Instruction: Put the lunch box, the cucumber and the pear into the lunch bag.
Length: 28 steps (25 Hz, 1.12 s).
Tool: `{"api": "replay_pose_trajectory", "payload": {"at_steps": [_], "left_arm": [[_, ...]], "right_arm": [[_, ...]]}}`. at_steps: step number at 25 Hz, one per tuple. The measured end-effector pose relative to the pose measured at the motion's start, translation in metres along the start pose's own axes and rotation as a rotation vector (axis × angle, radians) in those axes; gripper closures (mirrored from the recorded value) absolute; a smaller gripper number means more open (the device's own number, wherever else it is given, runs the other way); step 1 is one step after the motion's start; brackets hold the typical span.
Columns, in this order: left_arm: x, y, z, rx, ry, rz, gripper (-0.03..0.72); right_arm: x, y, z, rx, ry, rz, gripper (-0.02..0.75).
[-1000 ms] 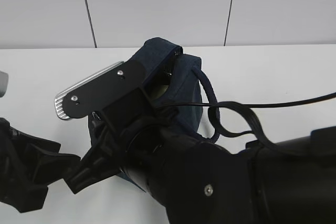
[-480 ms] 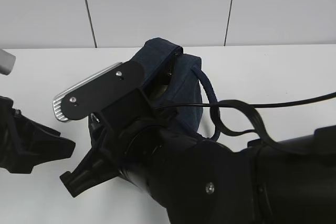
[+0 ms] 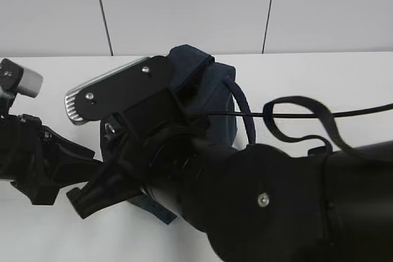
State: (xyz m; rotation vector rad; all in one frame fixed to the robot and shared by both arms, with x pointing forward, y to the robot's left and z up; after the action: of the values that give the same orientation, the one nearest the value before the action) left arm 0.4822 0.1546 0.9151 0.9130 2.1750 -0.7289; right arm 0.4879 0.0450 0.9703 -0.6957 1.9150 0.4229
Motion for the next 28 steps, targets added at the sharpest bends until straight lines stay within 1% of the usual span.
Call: {"api": "replay_pose_trajectory", "payload": {"at_steps": [5,9,13,15,16,18,20,23,28], "left_arm": [[0.000,0.005,0.009,0.003,-0.018,0.059,0.454],[-0.004,0.006,0.009,-0.003,-0.043,0.117,0.452],[-0.004,0.005,0.013,0.016,-0.050,0.127,0.456],[-0.002,0.003,0.018,0.045,-0.043,0.121,0.481],[-0.002,0.003,0.021,0.058,-0.040,0.118,0.508],[-0.002,0.002,0.025,0.081,-0.038,0.111,0.601],[-0.002,0.002,0.027,0.086,-0.035,0.111,0.648],[-0.001,0.002,0.027,0.081,-0.032,0.110,0.672],[-0.001,0.004,0.028,0.071,-0.027,0.106,0.678]], "right_arm": [[-0.013,0.001,-0.006,-0.013,-0.026,0.003,0.738],[-0.014,0.002,-0.006,-0.021,-0.016,-0.005,0.738],[-0.014,0.002,-0.006,-0.020,-0.013,-0.008,0.738],[-0.013,0.002,-0.006,-0.022,-0.010,-0.010,0.738],[-0.013,0.002,-0.006,-0.022,-0.010,-0.010,0.738],[-0.013,0.003,-0.006,-0.023,-0.008,-0.010,0.738],[-0.013,0.003,-0.006,-0.023,-0.008,-0.011,0.738],[-0.014,0.003,-0.006,-0.022,-0.008,-0.009,0.738],[-0.026,-0.006,-0.006,0.024,-0.026,0.011,0.738]]}}
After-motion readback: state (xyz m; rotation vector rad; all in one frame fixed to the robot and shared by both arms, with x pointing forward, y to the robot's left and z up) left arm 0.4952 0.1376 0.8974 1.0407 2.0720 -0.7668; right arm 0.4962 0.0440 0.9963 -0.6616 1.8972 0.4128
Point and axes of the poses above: a point on each arm's last joint axis where the gripper is mounted, z pointing out along that axis toward the gripper, y along the wrist's bending axis when the last joint is at zero, x = y × z, the point moved 8 cm from there along z, pointing out along that axis toward the gripper, and after that the axes turned 1 degree about z, right-handed, at the moved point
